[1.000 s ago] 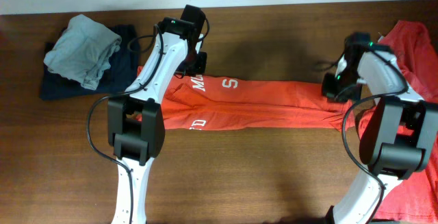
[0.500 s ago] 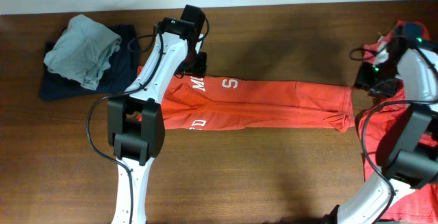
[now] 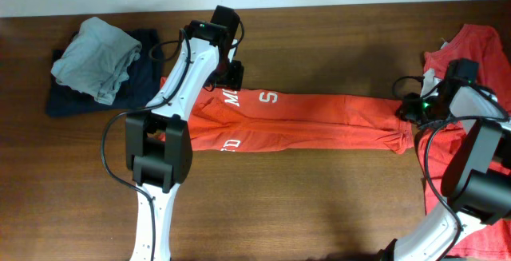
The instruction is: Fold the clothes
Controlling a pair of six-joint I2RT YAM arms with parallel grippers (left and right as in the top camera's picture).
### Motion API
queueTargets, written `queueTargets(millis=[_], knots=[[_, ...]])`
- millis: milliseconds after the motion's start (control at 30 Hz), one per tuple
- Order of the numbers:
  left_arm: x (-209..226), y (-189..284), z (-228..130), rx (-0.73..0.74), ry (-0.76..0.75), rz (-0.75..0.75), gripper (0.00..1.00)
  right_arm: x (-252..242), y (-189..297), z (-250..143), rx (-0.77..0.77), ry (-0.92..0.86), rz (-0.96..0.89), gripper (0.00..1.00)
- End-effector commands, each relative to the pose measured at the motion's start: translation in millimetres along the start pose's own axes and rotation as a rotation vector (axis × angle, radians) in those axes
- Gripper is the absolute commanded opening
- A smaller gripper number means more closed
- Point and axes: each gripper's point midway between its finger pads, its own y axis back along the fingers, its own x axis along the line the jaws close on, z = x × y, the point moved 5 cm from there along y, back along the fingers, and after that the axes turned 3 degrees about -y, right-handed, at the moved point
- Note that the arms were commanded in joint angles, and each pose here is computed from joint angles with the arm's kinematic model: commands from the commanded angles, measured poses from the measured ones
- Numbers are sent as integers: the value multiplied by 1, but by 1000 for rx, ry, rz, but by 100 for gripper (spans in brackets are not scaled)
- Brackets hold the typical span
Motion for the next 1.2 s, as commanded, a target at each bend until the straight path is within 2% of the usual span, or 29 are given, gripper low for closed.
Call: queueTargets(millis=[0,33,67,433,733,1167], knots=[[4,11,3,-27,5,6,70,3,-14,-21,55,4,38,21],[4,11,3,-28,5,6,70,5,-14,-21,54,3,56,9],[4,11,3,-28,5,6,70,7,-14,-20,50,3,72,4],[33,36,9,-45,58,14,70,11,4,14,-38,26,85,4],[103,82,22,-149,197,40,70,-7,46,52,-125,21,61,4],[182,83,-4,-98,358,66,71,-61,78,67,-213,-25,-3,4]])
